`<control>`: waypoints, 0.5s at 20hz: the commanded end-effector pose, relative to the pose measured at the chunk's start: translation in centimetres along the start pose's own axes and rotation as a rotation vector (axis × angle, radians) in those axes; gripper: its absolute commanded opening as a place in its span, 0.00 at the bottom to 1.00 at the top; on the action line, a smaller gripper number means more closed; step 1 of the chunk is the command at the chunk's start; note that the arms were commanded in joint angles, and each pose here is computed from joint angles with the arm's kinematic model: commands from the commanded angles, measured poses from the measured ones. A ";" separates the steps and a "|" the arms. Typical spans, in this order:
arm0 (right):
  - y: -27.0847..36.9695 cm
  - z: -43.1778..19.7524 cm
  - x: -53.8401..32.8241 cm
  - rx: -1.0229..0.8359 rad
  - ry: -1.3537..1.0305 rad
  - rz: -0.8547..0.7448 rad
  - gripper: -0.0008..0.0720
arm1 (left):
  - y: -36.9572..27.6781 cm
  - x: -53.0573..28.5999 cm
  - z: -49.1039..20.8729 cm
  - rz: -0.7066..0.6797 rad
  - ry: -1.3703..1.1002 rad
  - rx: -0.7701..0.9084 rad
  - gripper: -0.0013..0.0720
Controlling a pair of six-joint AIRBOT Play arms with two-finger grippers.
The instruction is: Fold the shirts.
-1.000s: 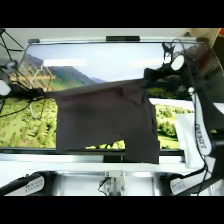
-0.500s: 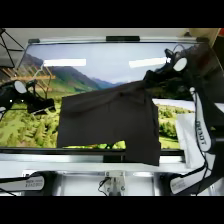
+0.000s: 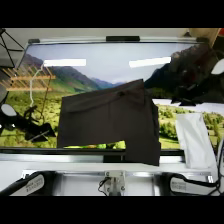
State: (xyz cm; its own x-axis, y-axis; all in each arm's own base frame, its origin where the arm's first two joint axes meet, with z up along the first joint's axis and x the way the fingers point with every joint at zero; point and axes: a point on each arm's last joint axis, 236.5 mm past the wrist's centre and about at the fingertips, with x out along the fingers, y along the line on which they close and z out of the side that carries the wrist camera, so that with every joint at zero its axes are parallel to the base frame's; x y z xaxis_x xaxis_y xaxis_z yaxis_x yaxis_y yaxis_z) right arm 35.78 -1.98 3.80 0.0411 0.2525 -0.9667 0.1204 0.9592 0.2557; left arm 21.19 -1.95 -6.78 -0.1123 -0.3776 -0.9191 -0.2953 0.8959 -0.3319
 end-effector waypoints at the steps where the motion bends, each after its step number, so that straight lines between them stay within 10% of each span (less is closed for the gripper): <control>1: -0.8 -3.2 0.1 0.022 0.050 0.029 0.69 | 0.4 3.2 -1.1 -0.065 -0.102 -0.034 0.74; 7: -0.9 -2.5 0.3 0.016 0.024 0.023 0.69 | -1.1 4.8 0.2 -0.160 -0.169 -0.096 0.73; 10: -1.4 -2.4 0.4 0.010 0.018 0.007 0.70 | -1.6 5.2 -0.1 -0.162 -0.155 -0.086 0.38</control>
State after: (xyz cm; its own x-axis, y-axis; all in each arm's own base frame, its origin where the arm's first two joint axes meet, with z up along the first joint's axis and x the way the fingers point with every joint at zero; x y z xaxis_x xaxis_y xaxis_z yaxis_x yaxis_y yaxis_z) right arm 33.21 -2.52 3.22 0.0188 0.2749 -0.9613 0.1351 0.9520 0.2749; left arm 20.57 -4.76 -10.69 0.0619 -0.4603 -0.8856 -0.3716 0.8129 -0.4485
